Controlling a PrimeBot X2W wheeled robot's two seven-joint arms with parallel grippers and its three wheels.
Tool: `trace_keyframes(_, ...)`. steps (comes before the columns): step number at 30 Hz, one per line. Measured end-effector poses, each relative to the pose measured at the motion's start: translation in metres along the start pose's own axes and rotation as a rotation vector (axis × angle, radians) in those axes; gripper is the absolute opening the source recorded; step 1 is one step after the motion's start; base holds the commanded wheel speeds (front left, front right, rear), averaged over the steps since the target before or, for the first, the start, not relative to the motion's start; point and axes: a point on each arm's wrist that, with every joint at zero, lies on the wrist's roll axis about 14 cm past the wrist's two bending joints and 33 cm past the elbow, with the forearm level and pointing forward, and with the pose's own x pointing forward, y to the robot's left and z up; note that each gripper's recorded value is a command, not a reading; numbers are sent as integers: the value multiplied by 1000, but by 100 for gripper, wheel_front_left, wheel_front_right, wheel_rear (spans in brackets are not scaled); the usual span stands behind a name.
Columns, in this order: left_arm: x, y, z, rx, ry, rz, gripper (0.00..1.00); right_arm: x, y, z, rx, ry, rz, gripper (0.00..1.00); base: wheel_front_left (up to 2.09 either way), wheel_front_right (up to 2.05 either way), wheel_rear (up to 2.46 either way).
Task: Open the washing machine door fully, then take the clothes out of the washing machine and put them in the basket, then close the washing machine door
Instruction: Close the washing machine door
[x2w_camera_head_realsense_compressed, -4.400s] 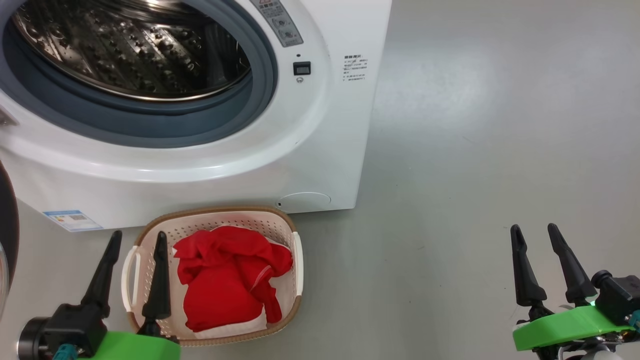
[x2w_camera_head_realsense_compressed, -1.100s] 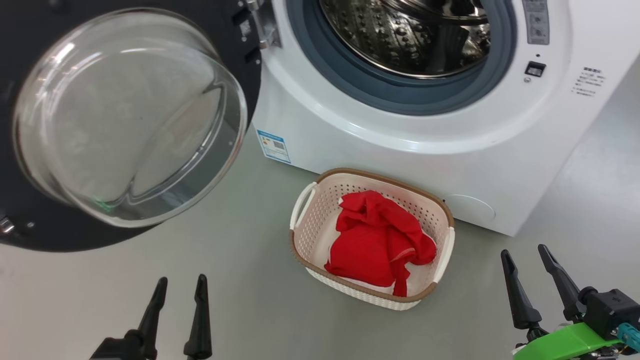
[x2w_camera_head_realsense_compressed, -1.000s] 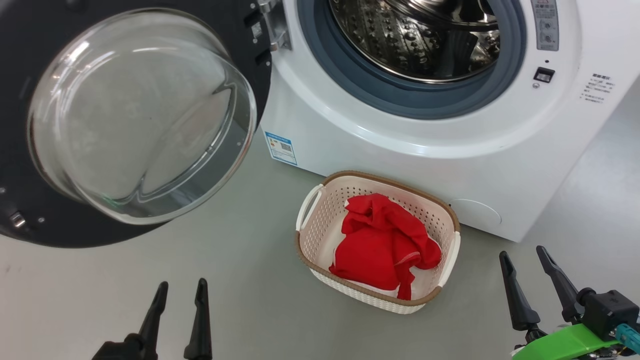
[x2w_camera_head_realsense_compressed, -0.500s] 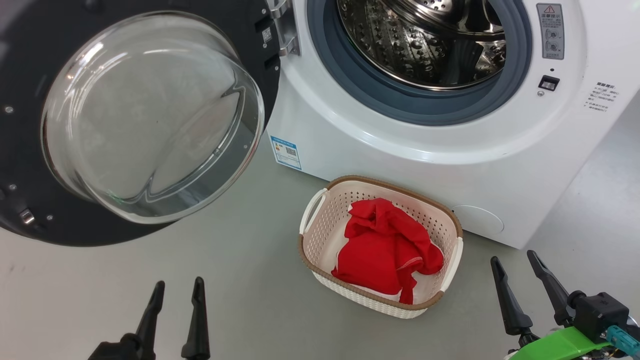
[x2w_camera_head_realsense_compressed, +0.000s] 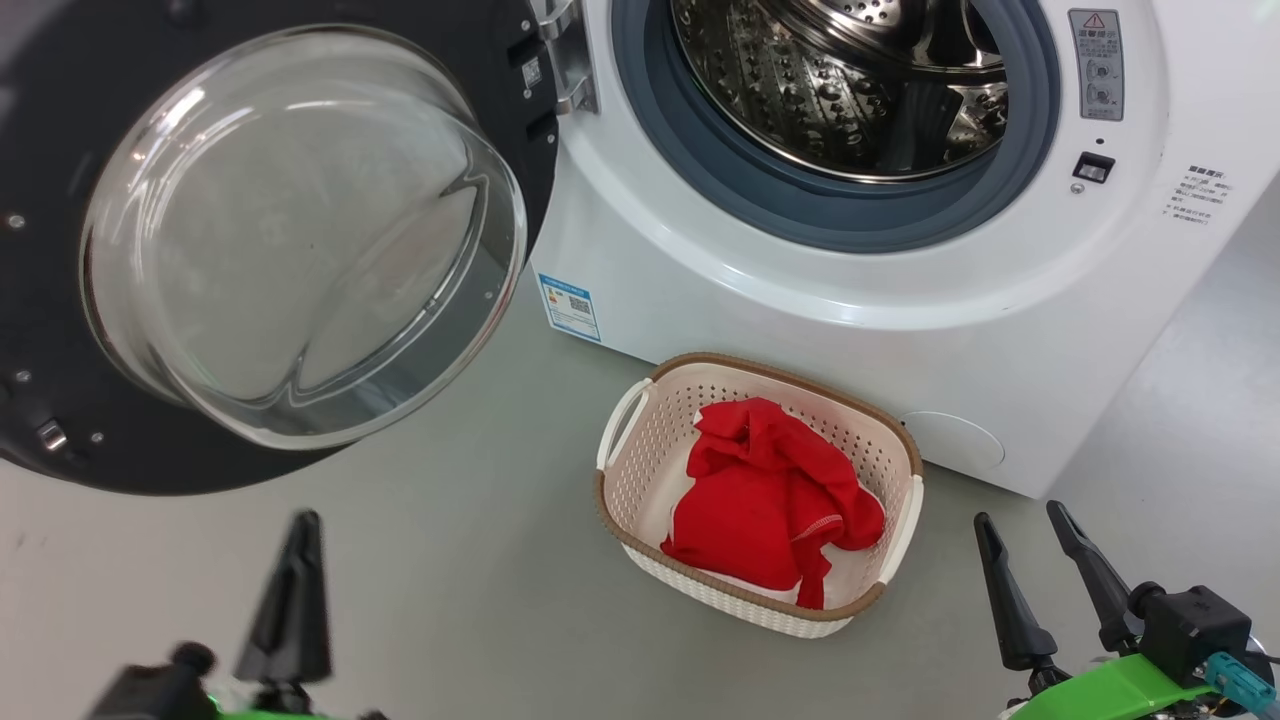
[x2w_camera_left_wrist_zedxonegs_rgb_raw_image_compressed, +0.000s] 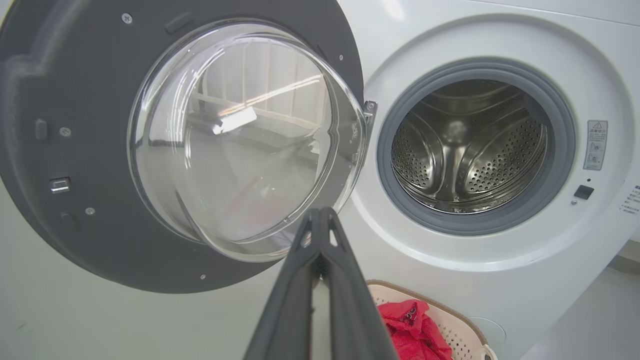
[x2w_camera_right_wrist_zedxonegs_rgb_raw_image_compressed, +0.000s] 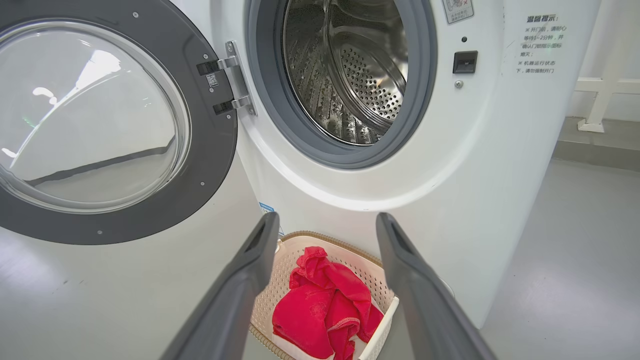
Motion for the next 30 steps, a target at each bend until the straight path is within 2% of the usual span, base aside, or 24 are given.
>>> trace_keyframes(12, 69, 28, 163, 186, -473, 4, 0, -1, -14, -11, 34, 17, -45, 100, 0, 0, 0)
trace_keyframes(17, 92, 40, 218, 188, -606, 28, 0, -1, -23, -15, 43, 23, -69, 100, 0, 0, 0)
trace_keyframes(21, 104, 51, 235, 150, -636, 45, 0, -1, -25, -19, 50, 32, -75, 100, 0, 0, 0)
trace_keyframes(26, 122, 88, 249, 72, -642, 134, 0, 1, -29, -25, 60, 45, -82, 100, 0, 0, 0)
trace_keyframes(30, 139, 119, 241, 28, -580, 212, 0, 8, -31, -26, 66, 42, -81, 100, 0, 0, 0)
